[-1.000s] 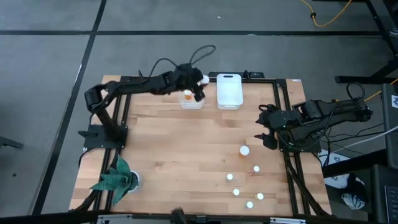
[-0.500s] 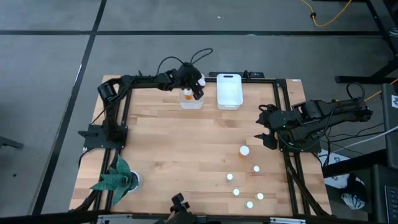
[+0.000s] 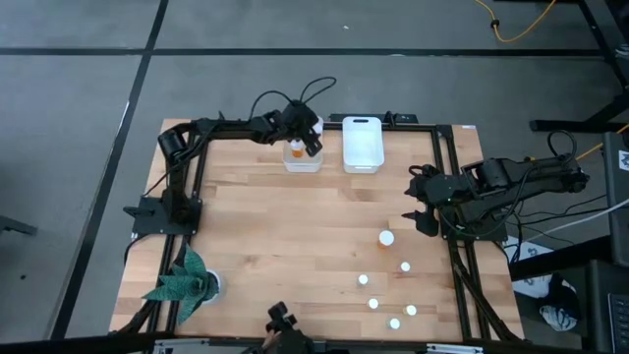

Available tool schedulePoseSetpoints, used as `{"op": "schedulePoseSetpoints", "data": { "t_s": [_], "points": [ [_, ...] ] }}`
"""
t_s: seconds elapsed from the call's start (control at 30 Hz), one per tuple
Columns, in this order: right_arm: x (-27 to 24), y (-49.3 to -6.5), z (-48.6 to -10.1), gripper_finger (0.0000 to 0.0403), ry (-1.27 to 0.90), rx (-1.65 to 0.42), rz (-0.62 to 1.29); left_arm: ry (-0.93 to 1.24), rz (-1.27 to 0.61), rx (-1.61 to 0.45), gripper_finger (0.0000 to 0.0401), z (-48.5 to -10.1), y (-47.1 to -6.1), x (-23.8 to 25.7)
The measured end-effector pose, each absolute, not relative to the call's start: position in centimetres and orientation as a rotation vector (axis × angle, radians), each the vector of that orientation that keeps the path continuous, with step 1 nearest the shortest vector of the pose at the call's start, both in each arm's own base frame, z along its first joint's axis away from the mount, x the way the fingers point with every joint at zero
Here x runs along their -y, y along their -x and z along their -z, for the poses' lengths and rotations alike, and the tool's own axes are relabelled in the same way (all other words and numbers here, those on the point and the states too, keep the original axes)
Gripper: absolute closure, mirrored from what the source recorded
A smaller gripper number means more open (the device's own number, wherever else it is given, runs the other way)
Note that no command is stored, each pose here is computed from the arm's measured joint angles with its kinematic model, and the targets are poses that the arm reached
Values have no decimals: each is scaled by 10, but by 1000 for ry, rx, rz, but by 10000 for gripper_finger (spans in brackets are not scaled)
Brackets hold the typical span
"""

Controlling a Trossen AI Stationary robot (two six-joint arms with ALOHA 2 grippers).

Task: Pick and place medicine bottles into bin by pill shape (circle, oval)
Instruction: Put the orange capsule bottle into the left white bin

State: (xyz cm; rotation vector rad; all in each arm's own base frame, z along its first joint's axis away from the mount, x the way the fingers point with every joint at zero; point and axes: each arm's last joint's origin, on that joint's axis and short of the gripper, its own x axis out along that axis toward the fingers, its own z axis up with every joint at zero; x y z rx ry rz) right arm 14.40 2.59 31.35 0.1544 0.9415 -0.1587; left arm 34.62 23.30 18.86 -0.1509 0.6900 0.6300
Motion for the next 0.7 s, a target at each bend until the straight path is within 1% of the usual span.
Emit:
{"op": "schedulePoseSetpoints", "data": {
  "t_s": [0.27, 0.47, 0.7],
  "points": [
    [-26, -144, -314, 73, -157, -941, 160, 167, -600, -743, 225, -167, -350, -234],
    [-26, -144, -313, 73, -157, -942, 160, 161, -605, -732, 223, -163, -352, -236],
    [-26, -144, -313, 73, -156, -942, 160, 160, -614, -723, 194, -165, -351, -238]
  ]
}}
